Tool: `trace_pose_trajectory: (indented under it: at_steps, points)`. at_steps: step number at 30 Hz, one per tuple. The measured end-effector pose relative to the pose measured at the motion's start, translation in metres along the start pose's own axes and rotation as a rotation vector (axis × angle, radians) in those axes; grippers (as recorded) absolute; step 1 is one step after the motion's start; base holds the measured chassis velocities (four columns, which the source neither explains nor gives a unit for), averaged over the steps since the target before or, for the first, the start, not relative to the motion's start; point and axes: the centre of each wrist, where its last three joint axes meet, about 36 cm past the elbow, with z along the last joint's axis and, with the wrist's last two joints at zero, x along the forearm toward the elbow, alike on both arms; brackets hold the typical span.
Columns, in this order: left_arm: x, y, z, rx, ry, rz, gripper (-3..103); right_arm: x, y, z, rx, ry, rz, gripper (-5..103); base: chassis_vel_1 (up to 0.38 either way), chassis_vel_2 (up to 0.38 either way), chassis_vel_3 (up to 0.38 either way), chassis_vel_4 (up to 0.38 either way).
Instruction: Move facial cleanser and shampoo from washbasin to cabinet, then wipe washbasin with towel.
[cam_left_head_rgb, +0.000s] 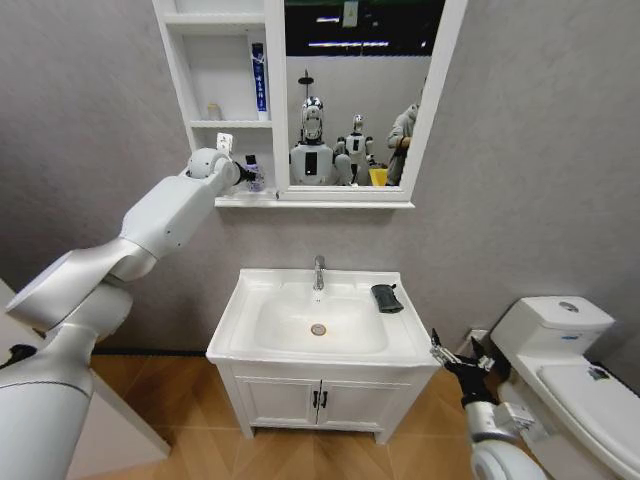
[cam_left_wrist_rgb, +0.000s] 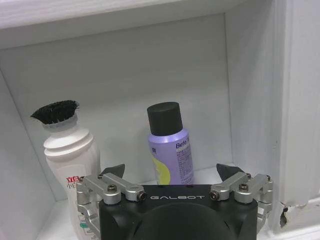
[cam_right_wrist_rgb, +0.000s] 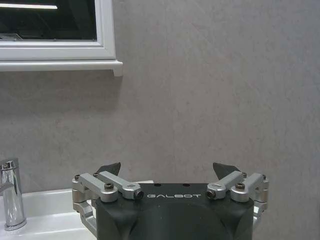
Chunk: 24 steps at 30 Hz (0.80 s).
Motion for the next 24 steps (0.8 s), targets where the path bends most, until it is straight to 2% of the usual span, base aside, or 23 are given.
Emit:
trace_pose_trajectory:
  at_steps: [11,17,18,24]
  points:
    - [0.013,-0.008,0.012,-0.009,-0.005,0.062,100,0.000,0.009,0.002,-0.004,0.009,-0.019,100,0.000,0.000,0.000,0.000]
    - [0.023,-0.012,0.023,-0.013,-0.001,0.070,100,-0.002,0.007,0.000,0.004,0.006,-0.022,100,0.000,0.000,0.000,0.000]
    - [0.037,-0.010,0.036,-0.016,0.003,0.079,100,-0.002,0.006,-0.001,0.007,0.006,-0.023,100,0.000,0.000,0.000,0.000]
    - [0.069,-0.014,0.057,-0.008,0.008,0.095,100,0.001,0.012,-0.007,-0.017,0.025,-0.016,100,0.000,0.000,0.000,0.000]
